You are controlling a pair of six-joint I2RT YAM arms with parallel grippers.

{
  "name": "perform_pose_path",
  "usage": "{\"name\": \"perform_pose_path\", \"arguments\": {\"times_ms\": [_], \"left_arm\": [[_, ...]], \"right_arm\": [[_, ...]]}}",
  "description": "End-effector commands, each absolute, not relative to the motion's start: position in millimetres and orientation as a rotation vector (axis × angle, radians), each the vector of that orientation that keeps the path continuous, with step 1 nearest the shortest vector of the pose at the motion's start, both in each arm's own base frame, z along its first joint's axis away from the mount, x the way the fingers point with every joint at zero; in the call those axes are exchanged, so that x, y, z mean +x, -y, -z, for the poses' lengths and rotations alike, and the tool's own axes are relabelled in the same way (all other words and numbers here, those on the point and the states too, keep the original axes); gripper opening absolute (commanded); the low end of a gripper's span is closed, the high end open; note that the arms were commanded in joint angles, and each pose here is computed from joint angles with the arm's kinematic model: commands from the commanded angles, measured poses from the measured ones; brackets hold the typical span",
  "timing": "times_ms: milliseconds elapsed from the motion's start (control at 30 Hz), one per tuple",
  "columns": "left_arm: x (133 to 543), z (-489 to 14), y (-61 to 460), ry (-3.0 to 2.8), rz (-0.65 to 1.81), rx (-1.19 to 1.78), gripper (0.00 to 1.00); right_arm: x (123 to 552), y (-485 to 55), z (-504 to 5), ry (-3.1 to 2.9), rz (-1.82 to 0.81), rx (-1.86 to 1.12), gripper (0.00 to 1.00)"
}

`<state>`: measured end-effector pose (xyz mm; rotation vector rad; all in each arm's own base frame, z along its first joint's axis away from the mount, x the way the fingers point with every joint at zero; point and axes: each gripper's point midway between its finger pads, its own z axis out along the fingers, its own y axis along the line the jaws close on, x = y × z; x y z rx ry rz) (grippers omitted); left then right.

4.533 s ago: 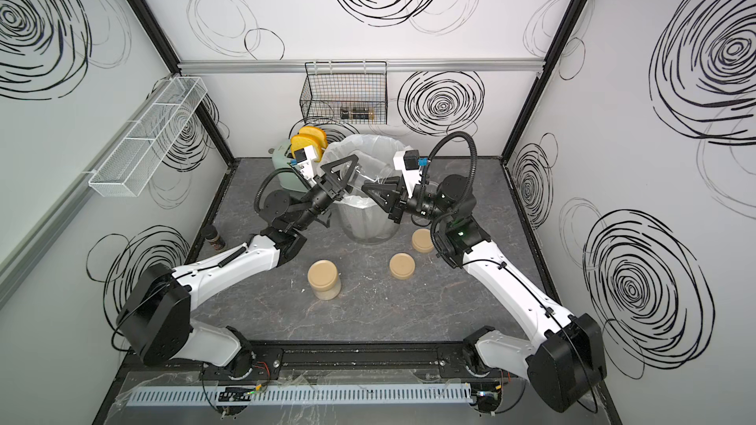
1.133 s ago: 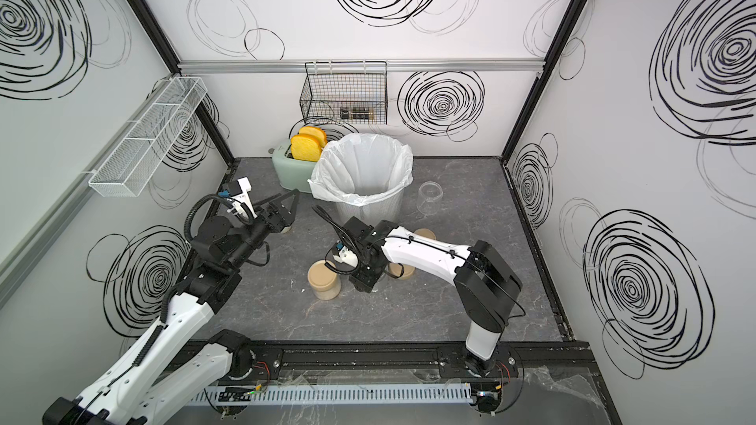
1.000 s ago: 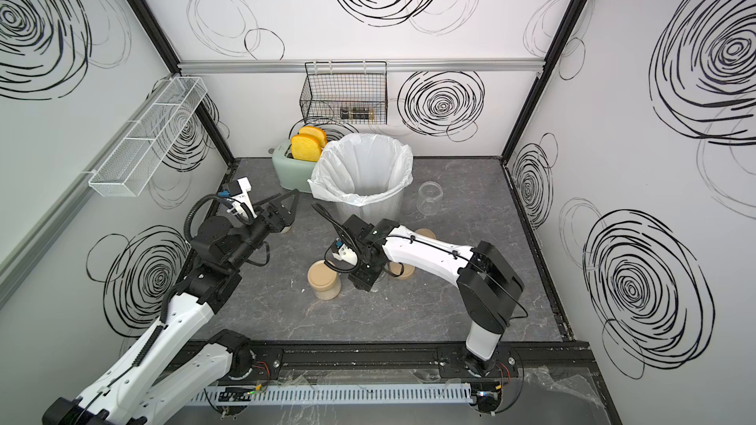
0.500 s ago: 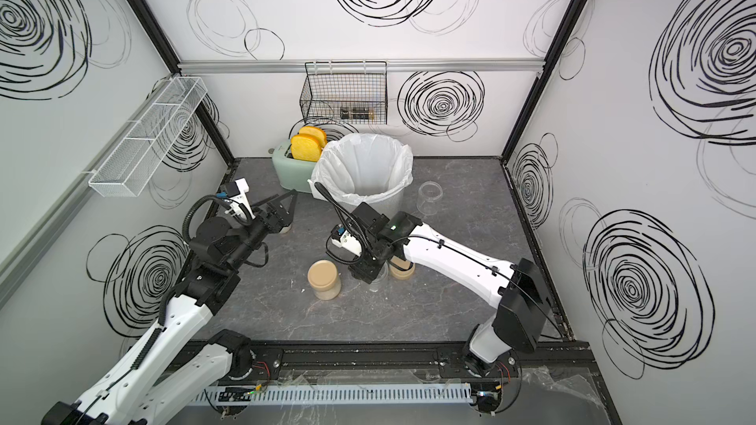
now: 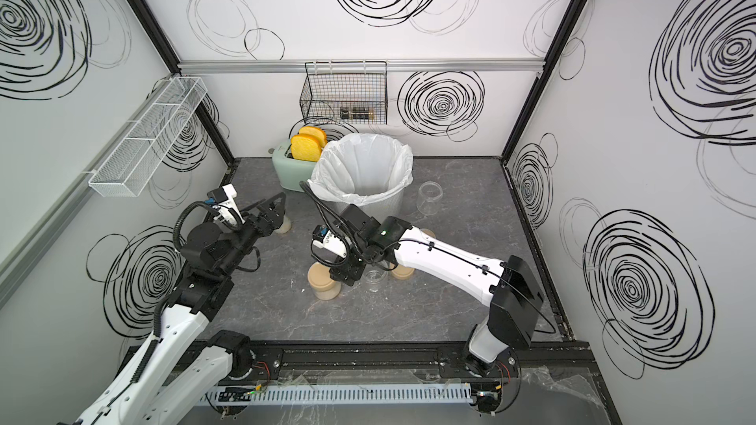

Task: Empty moldy rice from jars
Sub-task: Place the jar at the center of the board, then pick up the jar from the center of the board.

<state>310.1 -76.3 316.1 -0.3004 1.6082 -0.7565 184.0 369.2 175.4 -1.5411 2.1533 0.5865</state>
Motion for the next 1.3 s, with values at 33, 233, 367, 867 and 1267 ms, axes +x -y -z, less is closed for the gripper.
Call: {"name": "perform_pose_path", "arguments": {"times_ms": [33, 233, 367, 867, 1267], "left_arm": [[309, -320, 63, -1.58, 0.752, -0.328, 0.96], [308, -319, 57, -1.579, 0.749, -0.344, 0.96], [310, -317, 56, -1.582, 0.754, -0.355, 0.96], [309, -319, 48, -1.571, 0.728, -0.364, 0.96], [309, -308, 52, -1.573, 0.79, -0.385, 0.96]], "right_arm": [[191, -394, -184, -2.063, -0.628, -1.537, 0.8], [191, -407, -168, -2.072, -0.635, -1.583, 0.83], [190, -415, -158, -2.087, -0.624, -1.611, 0.85], [187, -422, -123, -2.158, -0.559, -1.678, 0.89], [187, -422, -101, -2.209, -0.543, -1.675, 0.9]]}}
